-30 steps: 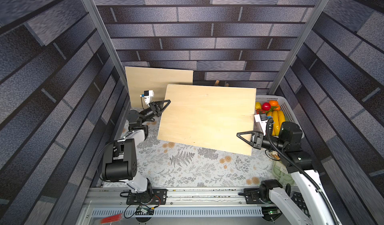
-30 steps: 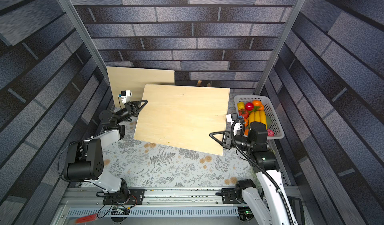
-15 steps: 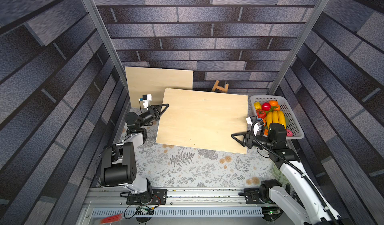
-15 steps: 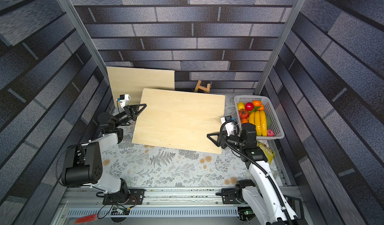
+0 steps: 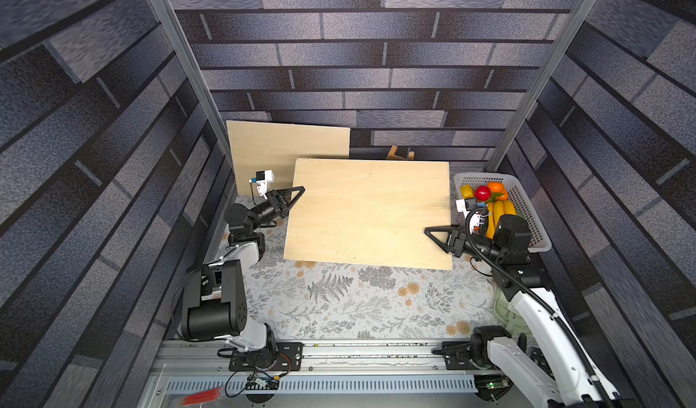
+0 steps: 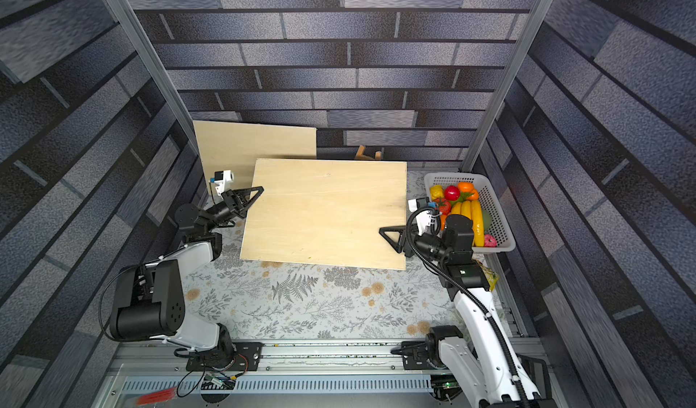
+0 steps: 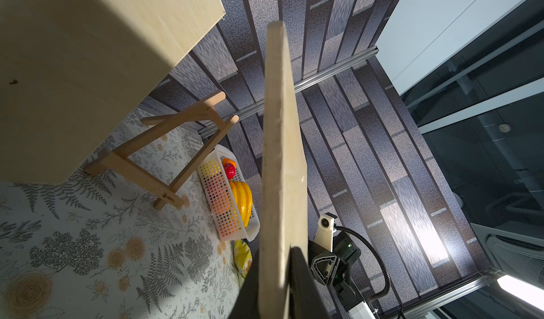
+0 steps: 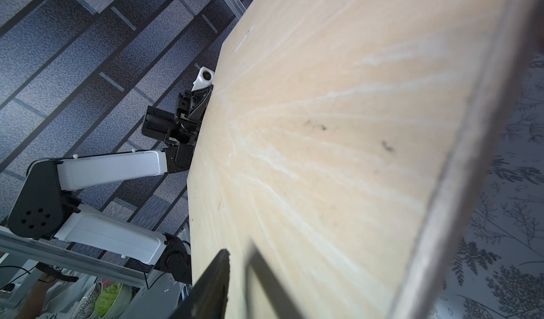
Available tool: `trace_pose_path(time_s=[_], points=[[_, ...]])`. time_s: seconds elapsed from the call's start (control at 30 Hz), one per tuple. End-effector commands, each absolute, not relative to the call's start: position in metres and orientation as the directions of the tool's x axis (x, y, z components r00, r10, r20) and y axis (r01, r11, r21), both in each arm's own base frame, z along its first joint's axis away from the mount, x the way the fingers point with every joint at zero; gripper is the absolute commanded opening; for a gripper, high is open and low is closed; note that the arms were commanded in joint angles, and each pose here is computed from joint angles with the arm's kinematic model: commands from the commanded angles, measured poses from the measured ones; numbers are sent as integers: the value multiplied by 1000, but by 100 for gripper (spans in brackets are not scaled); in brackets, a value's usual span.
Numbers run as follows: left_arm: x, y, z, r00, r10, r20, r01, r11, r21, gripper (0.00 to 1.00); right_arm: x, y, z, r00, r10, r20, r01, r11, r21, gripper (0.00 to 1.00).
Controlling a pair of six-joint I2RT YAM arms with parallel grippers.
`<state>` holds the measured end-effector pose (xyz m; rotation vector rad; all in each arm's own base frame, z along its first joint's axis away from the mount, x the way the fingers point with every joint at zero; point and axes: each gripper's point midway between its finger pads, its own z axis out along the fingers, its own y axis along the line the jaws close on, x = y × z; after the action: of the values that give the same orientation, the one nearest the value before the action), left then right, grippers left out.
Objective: Assemble the easel
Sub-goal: Pick up the drawing board from the center of the board.
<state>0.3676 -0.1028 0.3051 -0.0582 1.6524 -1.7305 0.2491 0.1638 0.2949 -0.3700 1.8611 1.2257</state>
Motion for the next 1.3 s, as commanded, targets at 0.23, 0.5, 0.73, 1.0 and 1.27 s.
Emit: trace_pose_path(time_s=[0.23,0.5,0.73,1.0,1.27], points=[[299,-147,302,-755,-189,-628,628,67,-775,0,239,176,441,-145,260,-955,-913,338,230,62],[299,-143,304,-747,-196,-636,635,76,-769,0,231,179,448,-222,260,-940,-910,291,296,64],[301,-137,303,-746,-205,-633,631,87,-771,0,225,189,443,-494,227,-839,-843,113,526,64],[299,-133,302,-748,-214,-628,624,97,-776,0,229,187,449,-581,222,-783,-793,66,606,66],[303,-130,306,-744,-219,-631,625,103,-774,0,219,180,468,-638,167,-752,-756,48,652,66]])
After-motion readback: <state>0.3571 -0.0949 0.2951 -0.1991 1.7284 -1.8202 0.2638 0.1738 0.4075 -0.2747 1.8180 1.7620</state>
